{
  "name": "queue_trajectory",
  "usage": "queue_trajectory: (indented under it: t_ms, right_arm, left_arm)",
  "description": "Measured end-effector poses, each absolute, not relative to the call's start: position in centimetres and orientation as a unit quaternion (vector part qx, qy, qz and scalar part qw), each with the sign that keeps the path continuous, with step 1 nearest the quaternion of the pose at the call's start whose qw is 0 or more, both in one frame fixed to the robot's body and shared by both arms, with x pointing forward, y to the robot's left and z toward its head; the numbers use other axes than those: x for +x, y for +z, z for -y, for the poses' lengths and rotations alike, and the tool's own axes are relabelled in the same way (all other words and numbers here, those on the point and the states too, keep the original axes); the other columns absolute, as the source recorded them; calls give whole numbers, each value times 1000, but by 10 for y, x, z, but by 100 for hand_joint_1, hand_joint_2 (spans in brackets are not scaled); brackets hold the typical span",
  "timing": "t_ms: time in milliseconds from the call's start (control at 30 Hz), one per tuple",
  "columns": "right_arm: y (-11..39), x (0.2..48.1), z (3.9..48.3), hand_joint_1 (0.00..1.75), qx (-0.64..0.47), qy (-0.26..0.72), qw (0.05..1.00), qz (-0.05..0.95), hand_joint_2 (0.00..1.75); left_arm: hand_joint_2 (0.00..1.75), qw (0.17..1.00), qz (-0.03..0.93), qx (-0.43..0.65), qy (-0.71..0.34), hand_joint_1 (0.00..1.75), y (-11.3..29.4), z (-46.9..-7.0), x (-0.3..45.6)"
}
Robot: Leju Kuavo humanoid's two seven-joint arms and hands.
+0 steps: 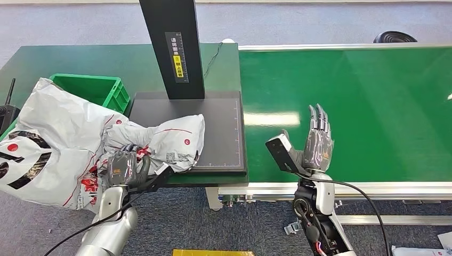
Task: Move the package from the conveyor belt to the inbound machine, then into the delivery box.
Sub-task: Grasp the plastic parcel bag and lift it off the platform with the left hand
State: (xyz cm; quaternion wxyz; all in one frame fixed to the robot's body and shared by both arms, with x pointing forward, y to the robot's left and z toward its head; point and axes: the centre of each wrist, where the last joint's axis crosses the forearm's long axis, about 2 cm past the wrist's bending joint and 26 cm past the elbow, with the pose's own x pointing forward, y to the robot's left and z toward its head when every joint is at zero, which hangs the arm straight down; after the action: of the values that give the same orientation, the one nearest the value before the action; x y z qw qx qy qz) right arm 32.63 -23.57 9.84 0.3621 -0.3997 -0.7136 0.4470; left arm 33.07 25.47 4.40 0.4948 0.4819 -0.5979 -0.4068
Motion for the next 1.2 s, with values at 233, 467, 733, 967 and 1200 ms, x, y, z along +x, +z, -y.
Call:
queue_trajectory:
  t_ms: [233, 467, 733, 967, 1200]
  right_arm:
    - [99, 325, 242, 0, -409, 443, 361, 711, 0]
    - [97, 323, 243, 0, -412, 442, 365, 708, 0]
    - [97, 323, 243, 0, -412, 437, 374, 706, 0]
    - [90, 317, 246, 0, -411, 437, 386, 701, 0]
    - [82, 308, 250, 0, -409, 438, 400, 693, 0]
  left_arm:
    - [175, 494, 602, 481, -403, 175, 46, -258, 333]
    - [175, 477, 620, 483, -394, 175, 51, -260, 333]
    - [175, 442, 650, 513, -344, 175, 76, -273, 336]
    - [175, 410, 658, 555, -302, 174, 101, -292, 339]
    - [175, 393, 648, 594, -269, 175, 118, -315, 338]
